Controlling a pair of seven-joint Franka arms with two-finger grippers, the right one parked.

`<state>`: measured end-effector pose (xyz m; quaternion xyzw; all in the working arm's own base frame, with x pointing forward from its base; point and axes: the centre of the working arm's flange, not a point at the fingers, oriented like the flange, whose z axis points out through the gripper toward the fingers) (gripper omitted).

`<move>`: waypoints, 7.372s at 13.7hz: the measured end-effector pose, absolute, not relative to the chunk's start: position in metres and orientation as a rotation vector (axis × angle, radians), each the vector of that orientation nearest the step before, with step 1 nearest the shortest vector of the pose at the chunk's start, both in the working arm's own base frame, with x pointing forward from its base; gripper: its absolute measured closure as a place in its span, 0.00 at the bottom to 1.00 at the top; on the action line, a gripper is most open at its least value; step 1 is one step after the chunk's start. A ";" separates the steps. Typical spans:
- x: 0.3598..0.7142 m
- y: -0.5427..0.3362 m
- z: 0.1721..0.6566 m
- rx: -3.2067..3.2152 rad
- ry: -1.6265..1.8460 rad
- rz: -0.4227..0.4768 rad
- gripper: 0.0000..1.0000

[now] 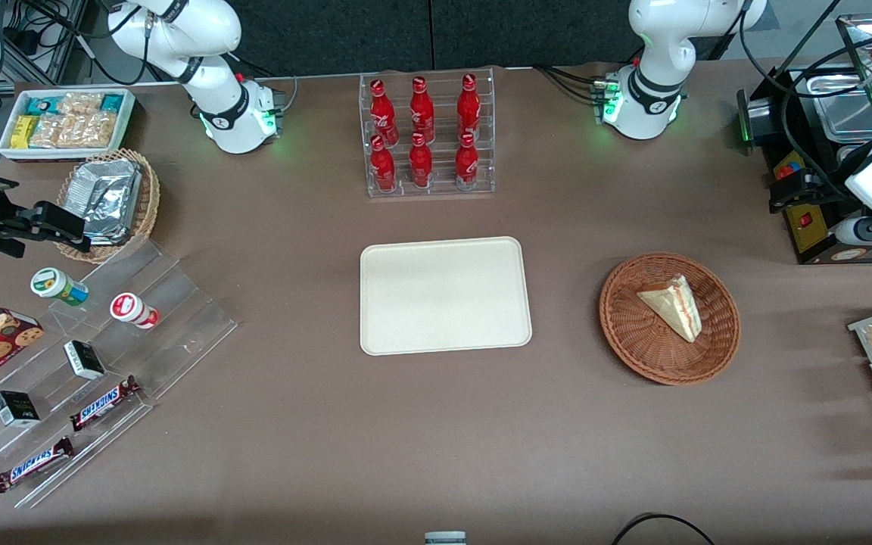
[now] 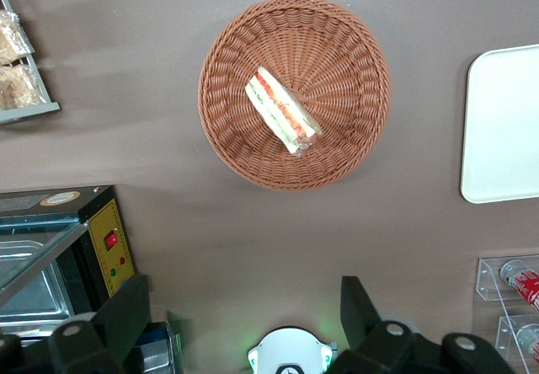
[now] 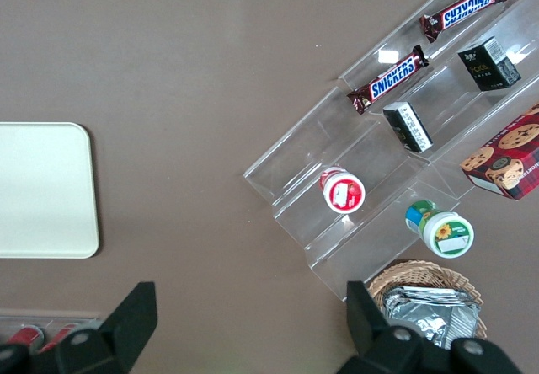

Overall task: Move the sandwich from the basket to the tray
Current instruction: 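Move the left gripper over the wrapped sandwich in the wicker basket, then lower the open left gripper around the sandwich and close it, then lift the sandwich and carry it over the cream tray, then lower the sandwich onto the tray and open the left gripper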

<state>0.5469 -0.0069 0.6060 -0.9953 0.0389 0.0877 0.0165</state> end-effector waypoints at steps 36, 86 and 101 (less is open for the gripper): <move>0.509 -0.051 0.297 -2.976 -0.894 0.017 0.00; 0.488 -0.508 0.310 -3.121 -0.057 0.222 0.79; 0.471 -0.524 0.246 -3.060 0.035 0.212 0.67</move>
